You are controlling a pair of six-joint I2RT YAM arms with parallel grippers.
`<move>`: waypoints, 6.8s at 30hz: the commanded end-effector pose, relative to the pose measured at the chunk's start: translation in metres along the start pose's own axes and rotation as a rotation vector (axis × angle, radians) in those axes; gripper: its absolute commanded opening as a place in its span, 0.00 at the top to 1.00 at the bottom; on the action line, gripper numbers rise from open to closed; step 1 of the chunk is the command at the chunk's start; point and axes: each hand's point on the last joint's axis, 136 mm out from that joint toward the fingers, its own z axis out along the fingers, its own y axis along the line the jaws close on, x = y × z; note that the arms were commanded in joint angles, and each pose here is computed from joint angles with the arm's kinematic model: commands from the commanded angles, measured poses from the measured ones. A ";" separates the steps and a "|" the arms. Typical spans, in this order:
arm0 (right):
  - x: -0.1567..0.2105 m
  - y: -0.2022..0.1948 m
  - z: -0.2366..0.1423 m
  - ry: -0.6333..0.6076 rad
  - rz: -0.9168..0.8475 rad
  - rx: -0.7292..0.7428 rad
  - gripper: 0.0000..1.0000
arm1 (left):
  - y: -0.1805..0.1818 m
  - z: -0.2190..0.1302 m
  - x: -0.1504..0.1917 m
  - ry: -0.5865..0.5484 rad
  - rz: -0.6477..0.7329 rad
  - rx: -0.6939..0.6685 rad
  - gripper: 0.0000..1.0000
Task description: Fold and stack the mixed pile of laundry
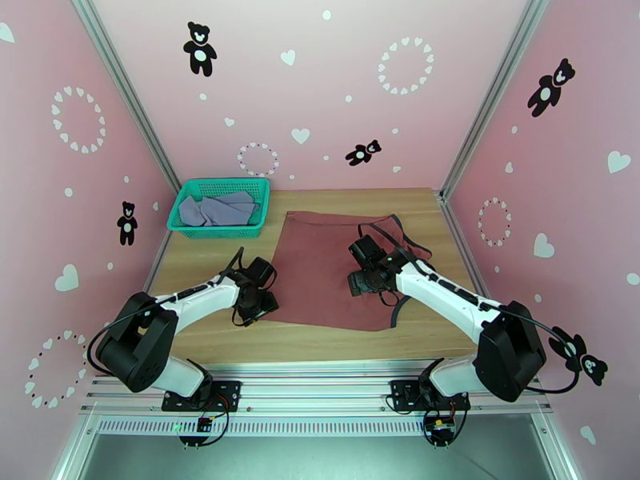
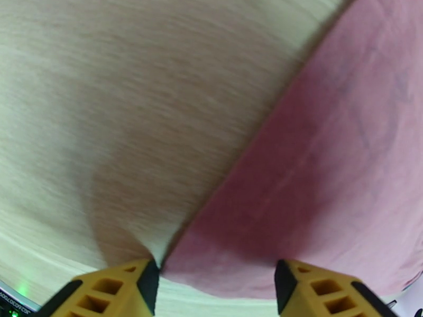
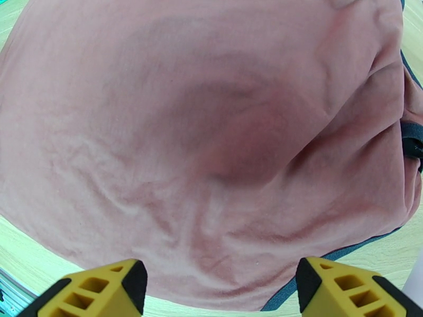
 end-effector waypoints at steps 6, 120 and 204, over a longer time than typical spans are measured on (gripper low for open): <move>-0.007 0.005 0.003 -0.009 -0.006 -0.005 0.21 | 0.017 -0.003 0.007 0.002 -0.010 -0.067 0.35; 0.000 -0.196 0.093 0.150 0.584 0.149 0.55 | 0.060 -0.014 -0.063 -0.148 0.002 -0.221 1.00; 0.059 0.028 -0.009 0.094 -0.334 -0.057 0.25 | 0.034 -0.050 -0.085 -0.219 0.075 -0.164 1.00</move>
